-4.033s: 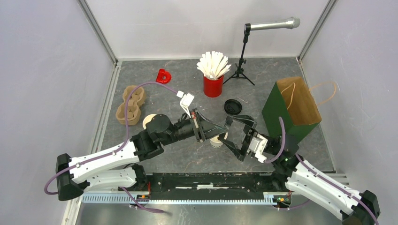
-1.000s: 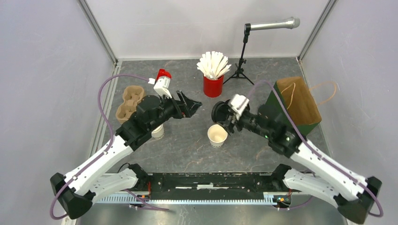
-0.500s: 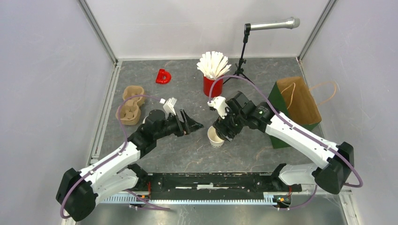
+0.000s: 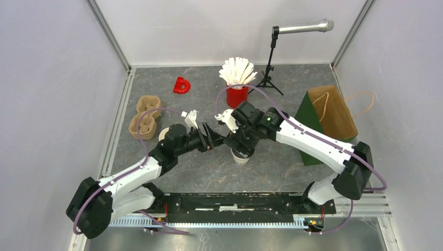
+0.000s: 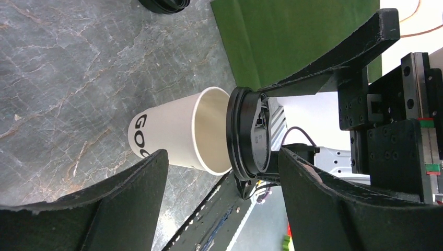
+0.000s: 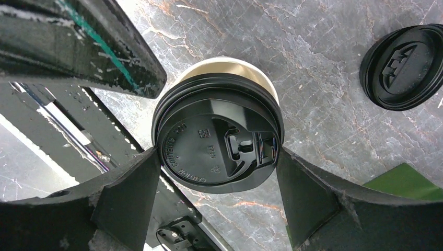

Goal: Pack the takeout coffee

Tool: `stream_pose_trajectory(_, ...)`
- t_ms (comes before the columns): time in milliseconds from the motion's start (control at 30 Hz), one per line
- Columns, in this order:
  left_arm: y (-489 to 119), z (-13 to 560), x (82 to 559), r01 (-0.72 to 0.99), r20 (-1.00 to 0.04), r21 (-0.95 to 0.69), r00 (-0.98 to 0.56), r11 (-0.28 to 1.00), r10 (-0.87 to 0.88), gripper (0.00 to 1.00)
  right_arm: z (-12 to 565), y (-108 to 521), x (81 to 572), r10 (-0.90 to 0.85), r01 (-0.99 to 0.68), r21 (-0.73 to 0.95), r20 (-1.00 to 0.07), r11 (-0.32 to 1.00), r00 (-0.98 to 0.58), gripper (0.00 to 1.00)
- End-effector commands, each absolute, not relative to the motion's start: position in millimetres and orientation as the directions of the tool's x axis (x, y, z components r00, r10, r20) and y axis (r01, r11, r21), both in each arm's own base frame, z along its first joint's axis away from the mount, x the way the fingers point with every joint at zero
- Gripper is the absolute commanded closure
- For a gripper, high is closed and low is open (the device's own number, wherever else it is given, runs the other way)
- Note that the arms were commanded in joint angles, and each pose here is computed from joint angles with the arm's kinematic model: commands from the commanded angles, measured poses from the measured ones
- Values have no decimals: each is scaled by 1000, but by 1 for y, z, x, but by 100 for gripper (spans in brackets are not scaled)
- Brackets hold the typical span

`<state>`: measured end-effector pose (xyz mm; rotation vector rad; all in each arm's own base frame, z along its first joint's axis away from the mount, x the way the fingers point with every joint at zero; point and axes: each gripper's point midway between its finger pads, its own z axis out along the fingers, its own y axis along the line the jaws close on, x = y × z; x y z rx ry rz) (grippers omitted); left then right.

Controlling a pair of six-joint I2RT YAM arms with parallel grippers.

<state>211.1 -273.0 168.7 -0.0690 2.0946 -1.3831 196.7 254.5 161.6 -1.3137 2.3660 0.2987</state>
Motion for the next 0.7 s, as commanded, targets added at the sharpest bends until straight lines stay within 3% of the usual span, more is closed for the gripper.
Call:
stream_pose_trajectory(0,-272,173,216,284,-458,-861,-793,421,-401,18,170,259,204,-755,-833,-45,-452,552,-476,16)
stream_pose_trajectory(667,-271,155,217,259,-443,-862,-802,436,-401,19,155,266,211,-787,-840,-64,-392,539,-476,14)
